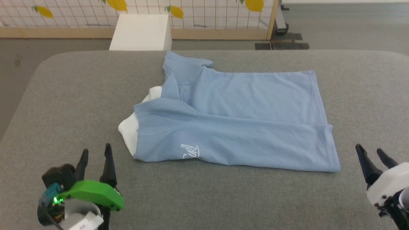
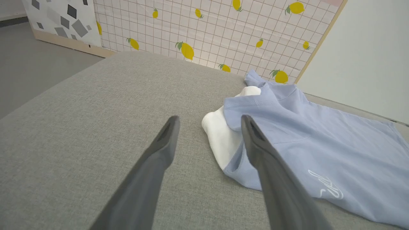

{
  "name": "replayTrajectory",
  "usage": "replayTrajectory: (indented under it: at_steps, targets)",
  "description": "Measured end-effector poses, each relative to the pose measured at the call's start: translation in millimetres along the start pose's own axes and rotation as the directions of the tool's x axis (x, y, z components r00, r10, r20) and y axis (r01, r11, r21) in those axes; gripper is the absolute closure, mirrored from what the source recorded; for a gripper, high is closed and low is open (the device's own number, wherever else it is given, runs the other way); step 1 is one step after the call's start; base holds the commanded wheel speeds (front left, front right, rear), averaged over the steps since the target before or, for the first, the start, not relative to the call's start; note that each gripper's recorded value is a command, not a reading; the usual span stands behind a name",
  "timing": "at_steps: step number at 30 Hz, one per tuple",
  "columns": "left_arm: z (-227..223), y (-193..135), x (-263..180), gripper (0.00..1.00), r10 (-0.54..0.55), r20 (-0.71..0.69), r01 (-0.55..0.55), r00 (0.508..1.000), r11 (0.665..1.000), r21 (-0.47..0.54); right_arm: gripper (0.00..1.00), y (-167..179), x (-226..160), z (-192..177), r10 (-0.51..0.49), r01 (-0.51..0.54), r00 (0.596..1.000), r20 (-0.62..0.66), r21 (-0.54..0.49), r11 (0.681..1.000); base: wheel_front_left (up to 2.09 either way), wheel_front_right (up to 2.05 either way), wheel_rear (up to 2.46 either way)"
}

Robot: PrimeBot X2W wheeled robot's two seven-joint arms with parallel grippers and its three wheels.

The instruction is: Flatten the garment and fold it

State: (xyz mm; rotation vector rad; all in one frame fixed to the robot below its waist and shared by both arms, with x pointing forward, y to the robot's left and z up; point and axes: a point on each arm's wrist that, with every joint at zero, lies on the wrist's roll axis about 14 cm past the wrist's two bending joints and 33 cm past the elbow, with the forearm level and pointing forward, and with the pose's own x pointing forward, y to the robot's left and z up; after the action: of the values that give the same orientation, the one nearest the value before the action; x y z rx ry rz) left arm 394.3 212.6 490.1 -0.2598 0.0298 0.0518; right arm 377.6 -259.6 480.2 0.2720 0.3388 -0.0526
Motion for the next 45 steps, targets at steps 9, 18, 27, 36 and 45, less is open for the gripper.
replayTrajectory:
  at_steps: [9,18,27,36,45]
  targets:
    - [-33,-15,-4,0.00,-0.028,-0.162,0.031,0.986,0.999,0.017,0.00,-2,-5,0,-0.010,0.009,1.000,0.013,0.015,1.000,0.00,0.00,0.00]
    - [-71,-42,39,0.00,0.003,-0.618,0.072,0.786,0.993,0.096,0.00,2,8,-5,-0.001,0.001,1.000,-0.030,0.004,1.000,0.00,0.00,0.00]
    - [-121,-26,38,0.00,0.120,-0.832,0.105,0.541,0.972,0.208,0.00,0,24,-15,-0.010,0.011,0.998,-0.064,0.004,1.000,0.00,0.00,0.00]
    - [-128,-28,48,1.00,0.045,-0.816,0.034,0.577,0.996,0.079,0.00,1,31,-24,-0.006,0.002,0.993,-0.117,-0.035,0.999,0.00,0.00,0.00]
    - [-107,-20,38,1.00,0.008,-0.692,-0.056,0.722,0.997,-0.046,0.00,-5,36,-44,-0.086,-0.024,0.902,-0.423,-0.249,0.968,0.00,0.00,0.00]
